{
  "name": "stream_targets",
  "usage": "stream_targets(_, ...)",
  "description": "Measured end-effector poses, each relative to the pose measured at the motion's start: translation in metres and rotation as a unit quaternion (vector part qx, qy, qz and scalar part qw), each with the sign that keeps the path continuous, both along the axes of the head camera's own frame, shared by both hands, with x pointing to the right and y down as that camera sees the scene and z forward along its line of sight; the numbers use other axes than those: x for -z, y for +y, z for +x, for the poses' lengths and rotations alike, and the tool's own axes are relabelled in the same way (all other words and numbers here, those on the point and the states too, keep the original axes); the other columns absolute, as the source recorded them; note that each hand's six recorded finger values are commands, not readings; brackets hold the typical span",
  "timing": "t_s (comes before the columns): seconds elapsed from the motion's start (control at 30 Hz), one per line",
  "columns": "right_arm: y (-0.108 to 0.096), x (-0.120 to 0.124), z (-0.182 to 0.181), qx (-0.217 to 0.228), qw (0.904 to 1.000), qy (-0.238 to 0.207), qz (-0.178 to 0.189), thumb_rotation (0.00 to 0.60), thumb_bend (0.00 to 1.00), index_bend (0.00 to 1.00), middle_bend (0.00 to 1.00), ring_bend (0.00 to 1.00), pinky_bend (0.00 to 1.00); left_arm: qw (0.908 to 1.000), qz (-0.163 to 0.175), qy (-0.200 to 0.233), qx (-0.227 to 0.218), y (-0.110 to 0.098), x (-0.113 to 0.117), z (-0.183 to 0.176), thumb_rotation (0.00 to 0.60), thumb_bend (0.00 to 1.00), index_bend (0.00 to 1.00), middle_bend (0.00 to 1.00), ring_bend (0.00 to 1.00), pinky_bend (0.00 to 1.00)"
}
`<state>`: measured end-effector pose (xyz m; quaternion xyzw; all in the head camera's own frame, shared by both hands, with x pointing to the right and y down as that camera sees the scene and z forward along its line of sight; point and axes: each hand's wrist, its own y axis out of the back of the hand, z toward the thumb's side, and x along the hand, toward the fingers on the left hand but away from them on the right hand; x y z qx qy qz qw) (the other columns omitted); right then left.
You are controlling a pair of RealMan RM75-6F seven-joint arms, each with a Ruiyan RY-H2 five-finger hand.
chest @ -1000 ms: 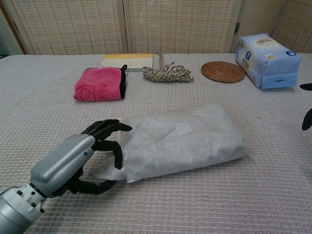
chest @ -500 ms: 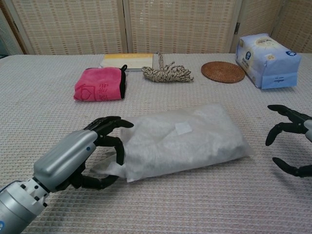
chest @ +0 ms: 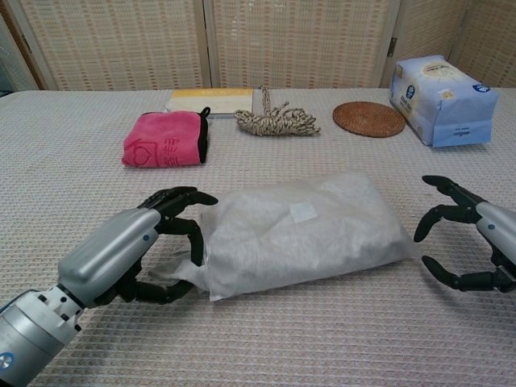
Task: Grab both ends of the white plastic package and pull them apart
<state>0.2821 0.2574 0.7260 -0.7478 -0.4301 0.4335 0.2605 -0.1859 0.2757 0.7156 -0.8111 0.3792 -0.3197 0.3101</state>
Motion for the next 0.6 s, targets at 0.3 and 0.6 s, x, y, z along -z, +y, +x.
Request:
stream_targets(0.3,-0.001,-0.010,-0.005,-0.002,1.0000,0.002,-0.002,0.600,0.38,0.46,0.00,0.00,0.00,1.0000,0.003,-0.002,0.002,-0.005,-0.001,-0.002,0.595,0.55,0.76,0.18,0.00,0.05)
stream_targets(0.6,-0.002,-0.016,-0.006,-0.008,1.0000,0.000,-0.004,0.600,0.38,0.47,0.00,0.00,0.00,1.0000,0.001,-0.006,0.005,-0.007,-0.003,-0.005,0.595,0.55,0.76,0.18,0.00,0.05)
